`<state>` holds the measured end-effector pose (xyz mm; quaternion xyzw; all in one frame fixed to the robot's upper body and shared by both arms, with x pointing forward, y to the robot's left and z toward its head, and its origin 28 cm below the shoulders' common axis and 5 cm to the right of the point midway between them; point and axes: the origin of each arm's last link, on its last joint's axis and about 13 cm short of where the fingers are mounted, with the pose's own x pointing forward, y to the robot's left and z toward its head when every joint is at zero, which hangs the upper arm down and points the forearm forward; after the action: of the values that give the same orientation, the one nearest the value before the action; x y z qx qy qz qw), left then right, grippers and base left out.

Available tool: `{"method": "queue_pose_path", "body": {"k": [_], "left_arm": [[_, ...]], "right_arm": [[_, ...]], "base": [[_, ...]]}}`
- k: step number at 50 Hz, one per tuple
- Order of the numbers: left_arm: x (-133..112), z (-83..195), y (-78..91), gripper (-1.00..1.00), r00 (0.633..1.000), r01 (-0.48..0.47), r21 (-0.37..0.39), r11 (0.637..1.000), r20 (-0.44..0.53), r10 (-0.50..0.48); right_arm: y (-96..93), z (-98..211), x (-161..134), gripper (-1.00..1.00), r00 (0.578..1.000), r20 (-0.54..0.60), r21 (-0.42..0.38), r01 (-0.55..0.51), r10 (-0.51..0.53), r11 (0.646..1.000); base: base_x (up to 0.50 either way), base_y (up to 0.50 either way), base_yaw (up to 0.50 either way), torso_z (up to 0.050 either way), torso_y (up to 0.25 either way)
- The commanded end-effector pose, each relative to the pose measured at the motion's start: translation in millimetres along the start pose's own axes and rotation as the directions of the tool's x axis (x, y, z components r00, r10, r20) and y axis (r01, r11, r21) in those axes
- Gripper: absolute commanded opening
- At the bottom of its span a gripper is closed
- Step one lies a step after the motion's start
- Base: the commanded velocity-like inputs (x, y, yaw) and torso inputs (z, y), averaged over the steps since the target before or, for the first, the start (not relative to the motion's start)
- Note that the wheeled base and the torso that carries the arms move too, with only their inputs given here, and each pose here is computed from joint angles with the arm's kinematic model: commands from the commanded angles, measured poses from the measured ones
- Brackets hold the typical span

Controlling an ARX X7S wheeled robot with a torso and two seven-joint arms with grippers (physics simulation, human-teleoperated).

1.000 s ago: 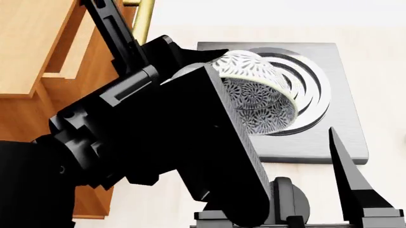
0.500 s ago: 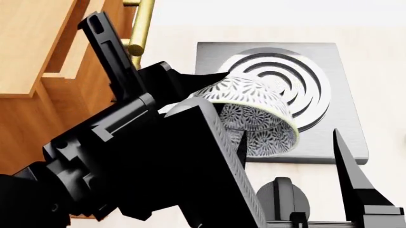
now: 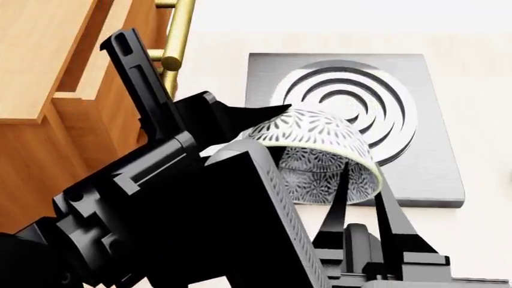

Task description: Pick the akita bowl on the wooden cabinet and place it on the plate.

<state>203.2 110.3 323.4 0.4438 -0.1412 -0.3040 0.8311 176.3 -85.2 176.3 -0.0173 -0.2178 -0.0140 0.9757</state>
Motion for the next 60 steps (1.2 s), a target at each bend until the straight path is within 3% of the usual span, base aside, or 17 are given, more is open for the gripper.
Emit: {"method": "queue_pose_path", "body": {"k": [1, 16, 17, 22, 27, 28, 43, 60], "left_arm": [[0, -3, 3.2, -1.0, 0.999, -0.053, 0.004, 0.999, -0.009, 0.053], [2, -2, 1.6, -1.0, 0.996, -0.087, 0.002, 0.996, -0.004, 0.087], [3, -3, 0.6, 1.0, 0.995, -0.102, 0.0, 0.995, -0.001, 0.102], [6, -4, 2.3, 1.0, 0.998, -0.065, -0.013, 0.998, -0.009, 0.065], [5, -4, -1.3, 1.0, 0.997, -0.079, 0.087, 0.993, -0.013, 0.081], [4, -3, -2.7, 1.0, 0.998, -0.064, 0.054, 0.996, 0.017, 0.063], [4, -5, -1.2, 1.0, 0.997, -0.072, 0.041, 0.997, -0.016, 0.073], [4, -5, -0.8, 1.0, 0.997, -0.076, 0.025, 0.997, -0.011, 0.076]], "right_arm": [[-9.6, -2, 8, -1.0, 0.991, -0.054, -0.02, 0.125, -0.126, 0.992], [-12.1, 7, 2, -1.0, 0.985, -0.006, 0.01, 0.171, -0.171, 0.985], [-12.3, 7, 1, -1.0, 0.985, -0.003, 0.016, 0.171, -0.171, 0.985], [-10.8, 8, 1, -1.0, 0.985, -0.002, 0.015, 0.171, -0.171, 0.985], [-11.0, 9, 1, -1.0, 0.986, -0.002, 0.015, 0.168, -0.168, 0.986], [-11.0, 9, 1, -1.0, 0.986, -0.002, 0.015, 0.169, -0.169, 0.985], [-14.3, 5, 2, -1.0, 0.979, -0.013, 0.024, 0.202, -0.202, 0.979], [-32.5, 13, -1, -1.0, 0.95, 0.007, 0.015, 0.313, -0.314, 0.95]], "base": [[0.0, 0.0, 0.0, 0.0, 0.0], [0.0, 0.0, 0.0, 0.0, 0.001], [0.0, 0.0, 0.0, 0.0, 0.0], [0.0, 0.0, 0.0, 0.0, 0.0], [0.0, 0.0, 0.0, 0.0, 0.0], [0.0, 0.0, 0.0, 0.0, 0.0], [0.0, 0.0, 0.0, 0.0, 0.001], [0.0, 0.0, 0.0, 0.001, 0.0]]}}
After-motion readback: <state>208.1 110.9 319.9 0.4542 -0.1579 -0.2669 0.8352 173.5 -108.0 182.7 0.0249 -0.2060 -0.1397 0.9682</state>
